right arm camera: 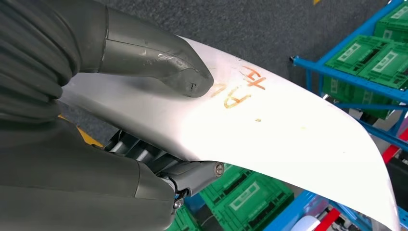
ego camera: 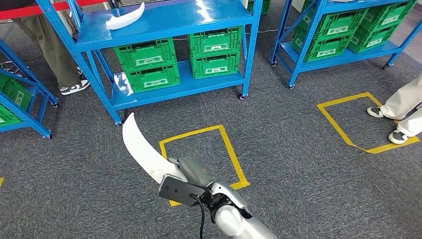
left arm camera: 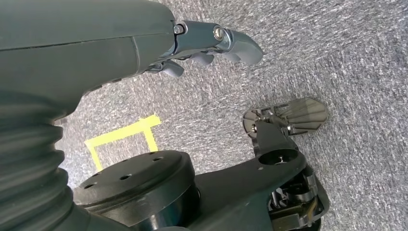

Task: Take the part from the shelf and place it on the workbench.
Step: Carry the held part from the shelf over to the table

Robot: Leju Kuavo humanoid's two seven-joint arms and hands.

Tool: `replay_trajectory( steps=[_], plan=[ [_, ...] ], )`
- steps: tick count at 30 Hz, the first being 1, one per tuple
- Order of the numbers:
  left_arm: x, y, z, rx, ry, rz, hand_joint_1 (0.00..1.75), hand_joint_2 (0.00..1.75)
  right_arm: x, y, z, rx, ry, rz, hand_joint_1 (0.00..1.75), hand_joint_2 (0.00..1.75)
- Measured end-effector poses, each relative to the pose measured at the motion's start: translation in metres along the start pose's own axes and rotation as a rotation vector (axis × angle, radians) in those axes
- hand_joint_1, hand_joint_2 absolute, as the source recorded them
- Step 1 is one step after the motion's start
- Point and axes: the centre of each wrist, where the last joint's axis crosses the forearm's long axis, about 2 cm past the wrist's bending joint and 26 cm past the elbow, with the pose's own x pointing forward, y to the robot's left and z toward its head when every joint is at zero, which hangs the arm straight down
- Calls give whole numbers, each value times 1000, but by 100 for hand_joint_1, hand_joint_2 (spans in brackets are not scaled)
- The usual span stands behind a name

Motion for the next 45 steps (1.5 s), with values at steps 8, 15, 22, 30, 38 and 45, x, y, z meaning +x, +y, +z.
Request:
replay_trajectory(
  steps=[8,15,22,30,38,45],
  plan=[
    [7,2,-1,3,3,-16,0,175,6,1,9,-26,-33,-67,175,175],
    [10,5,-2,9,-9,-17,0,175,12,-4,15,-77,-84,-51,175,175],
    [12,4,-3,7,-14,-16,0,175,7,-8,21,-101,-82,-40,175,175],
    [10,8,-2,14,-8,-17,0,175,8,-11,21,-119,-89,-25,175,175],
    [8,9,-2,15,-2,-17,0,175,10,-13,22,-130,-94,-11,175,175],
    [10,9,-2,15,0,-18,0,175,11,-16,21,-137,-100,-1,175,175]
  ],
)
